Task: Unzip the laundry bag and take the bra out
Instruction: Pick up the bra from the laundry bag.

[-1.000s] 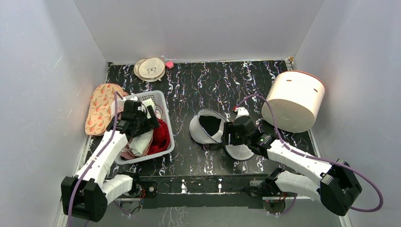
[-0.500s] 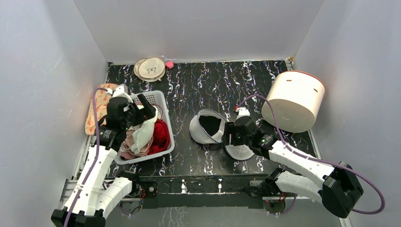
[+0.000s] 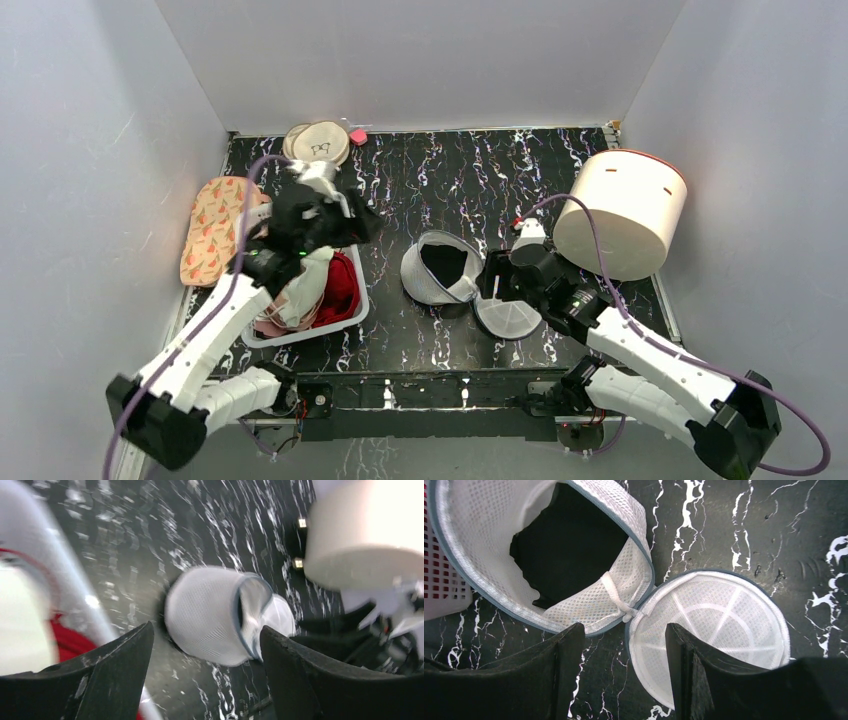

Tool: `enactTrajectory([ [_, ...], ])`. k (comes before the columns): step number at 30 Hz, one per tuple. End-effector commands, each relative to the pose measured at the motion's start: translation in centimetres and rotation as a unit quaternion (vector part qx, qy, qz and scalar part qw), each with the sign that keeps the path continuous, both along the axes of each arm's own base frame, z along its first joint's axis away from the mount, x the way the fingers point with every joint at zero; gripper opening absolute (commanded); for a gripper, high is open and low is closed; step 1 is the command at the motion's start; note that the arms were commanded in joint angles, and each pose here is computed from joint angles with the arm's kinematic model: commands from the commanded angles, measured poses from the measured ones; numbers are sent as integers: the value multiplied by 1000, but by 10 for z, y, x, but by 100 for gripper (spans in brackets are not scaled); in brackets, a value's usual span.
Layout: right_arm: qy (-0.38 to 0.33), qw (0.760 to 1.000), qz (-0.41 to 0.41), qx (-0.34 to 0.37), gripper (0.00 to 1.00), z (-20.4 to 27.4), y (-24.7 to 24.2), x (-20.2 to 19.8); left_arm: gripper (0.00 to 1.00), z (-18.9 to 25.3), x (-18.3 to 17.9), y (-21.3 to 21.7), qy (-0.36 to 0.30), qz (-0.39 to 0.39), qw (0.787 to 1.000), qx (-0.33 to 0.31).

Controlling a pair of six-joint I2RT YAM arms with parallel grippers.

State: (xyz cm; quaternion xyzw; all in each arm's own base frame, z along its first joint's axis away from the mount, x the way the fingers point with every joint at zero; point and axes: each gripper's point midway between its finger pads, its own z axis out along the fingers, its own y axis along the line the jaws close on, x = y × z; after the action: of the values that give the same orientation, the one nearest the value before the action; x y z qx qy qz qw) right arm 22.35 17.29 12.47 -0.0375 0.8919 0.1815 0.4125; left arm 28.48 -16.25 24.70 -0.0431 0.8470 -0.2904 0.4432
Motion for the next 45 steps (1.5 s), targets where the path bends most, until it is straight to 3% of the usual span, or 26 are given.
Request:
enactTrajectory([
  [1, -51, 998, -37, 27, 59, 38, -8, 11, 73, 8, -9, -80, -41, -85, 994, 49],
  [10, -69, 993, -77, 50, 59, 51, -23, 6, 47, -59, -25, -193, -31, -164, 975, 149],
  [16, -70, 993, -81, 52, 60, 51, -26, 4, 33, -113, -15, -218, 5, -146, 966, 215],
  [24, -48, 995, -68, 52, 61, 32, -18, 3, 34, -149, -3, -227, 21, -128, 964, 232],
  [38, -44, 995, -66, 53, 61, 26, -17, 2, 34, -148, 26, -215, -1, -68, 966, 249],
  [45, -36, 996, -63, 57, 61, 22, -14, 1, 37, -168, 35, -209, 14, -59, 961, 268],
])
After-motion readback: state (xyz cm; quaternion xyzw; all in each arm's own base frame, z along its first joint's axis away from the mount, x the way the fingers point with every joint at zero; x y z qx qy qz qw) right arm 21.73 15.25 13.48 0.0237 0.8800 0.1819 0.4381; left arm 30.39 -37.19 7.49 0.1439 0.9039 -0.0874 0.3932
